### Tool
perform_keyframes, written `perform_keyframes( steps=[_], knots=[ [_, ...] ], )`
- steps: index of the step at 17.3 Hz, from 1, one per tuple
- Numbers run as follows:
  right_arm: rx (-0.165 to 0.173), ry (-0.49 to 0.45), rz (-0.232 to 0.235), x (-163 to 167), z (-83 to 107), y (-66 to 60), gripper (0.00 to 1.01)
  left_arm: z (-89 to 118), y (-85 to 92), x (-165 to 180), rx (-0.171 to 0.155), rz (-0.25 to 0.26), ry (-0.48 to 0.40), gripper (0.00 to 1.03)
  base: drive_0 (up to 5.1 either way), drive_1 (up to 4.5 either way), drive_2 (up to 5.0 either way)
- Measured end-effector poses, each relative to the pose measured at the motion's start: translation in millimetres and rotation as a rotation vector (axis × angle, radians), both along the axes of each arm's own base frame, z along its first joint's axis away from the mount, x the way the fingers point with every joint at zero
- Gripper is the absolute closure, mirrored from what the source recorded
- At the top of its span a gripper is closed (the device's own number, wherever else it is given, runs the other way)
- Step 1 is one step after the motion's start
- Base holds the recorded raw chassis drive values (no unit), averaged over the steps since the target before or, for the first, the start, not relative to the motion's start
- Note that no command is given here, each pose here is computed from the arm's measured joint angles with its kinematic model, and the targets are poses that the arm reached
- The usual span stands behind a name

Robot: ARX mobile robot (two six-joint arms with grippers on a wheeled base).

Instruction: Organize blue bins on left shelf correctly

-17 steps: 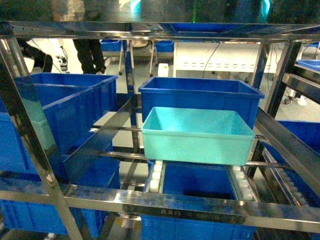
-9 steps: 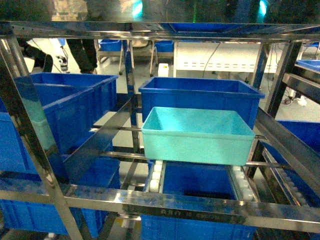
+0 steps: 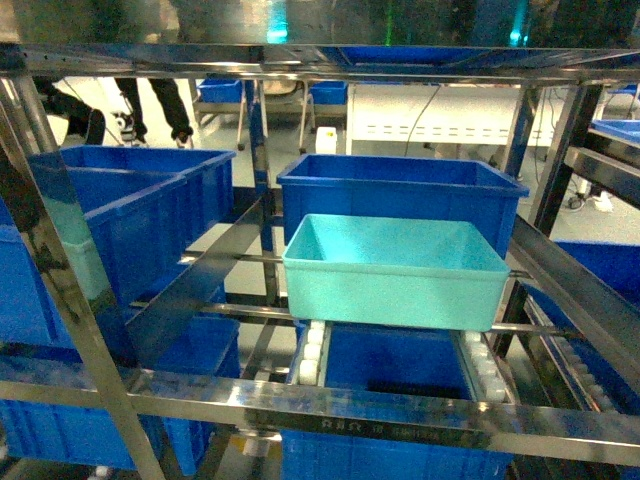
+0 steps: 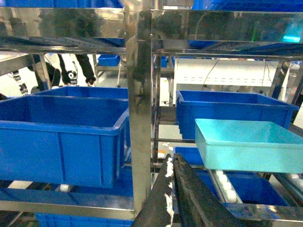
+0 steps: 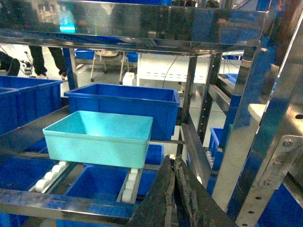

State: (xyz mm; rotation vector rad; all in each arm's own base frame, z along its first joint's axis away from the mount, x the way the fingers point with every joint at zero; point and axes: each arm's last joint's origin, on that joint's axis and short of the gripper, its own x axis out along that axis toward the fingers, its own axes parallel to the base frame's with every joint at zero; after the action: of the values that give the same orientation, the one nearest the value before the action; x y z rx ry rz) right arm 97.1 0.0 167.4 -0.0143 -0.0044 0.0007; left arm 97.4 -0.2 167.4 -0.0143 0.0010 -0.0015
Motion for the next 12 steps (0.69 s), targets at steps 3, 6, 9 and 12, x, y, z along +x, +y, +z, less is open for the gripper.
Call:
perform_keyframes(
  steps=[3, 6, 9, 12],
  knots=[
    [0.000, 0.000, 0.000, 0.0, 0.0, 0.0, 0.98, 0.1, 0.0, 0.0, 0.000, 0.000, -0.001, 1.01, 0.0, 0.00, 0.0],
    [0.000, 0.000, 0.000, 0.0, 0.0, 0.0, 0.60, 0.1, 0.0, 0.0, 0.000, 0.000, -0.001, 0.65, 0.0, 0.00, 0.0],
    [0.000, 0.000, 0.000, 0.0, 0.0, 0.0, 0.18, 0.1, 0.0, 0.0, 0.000, 0.000, -0.001, 0.24, 0.0, 0.00, 0.0],
    [0.000, 0.000, 0.000, 0.0, 0.0, 0.0, 0.05, 0.1, 0.0, 0.0, 0.000, 0.000, -0.001, 0.11, 0.0, 0.00, 0.0]
  ],
)
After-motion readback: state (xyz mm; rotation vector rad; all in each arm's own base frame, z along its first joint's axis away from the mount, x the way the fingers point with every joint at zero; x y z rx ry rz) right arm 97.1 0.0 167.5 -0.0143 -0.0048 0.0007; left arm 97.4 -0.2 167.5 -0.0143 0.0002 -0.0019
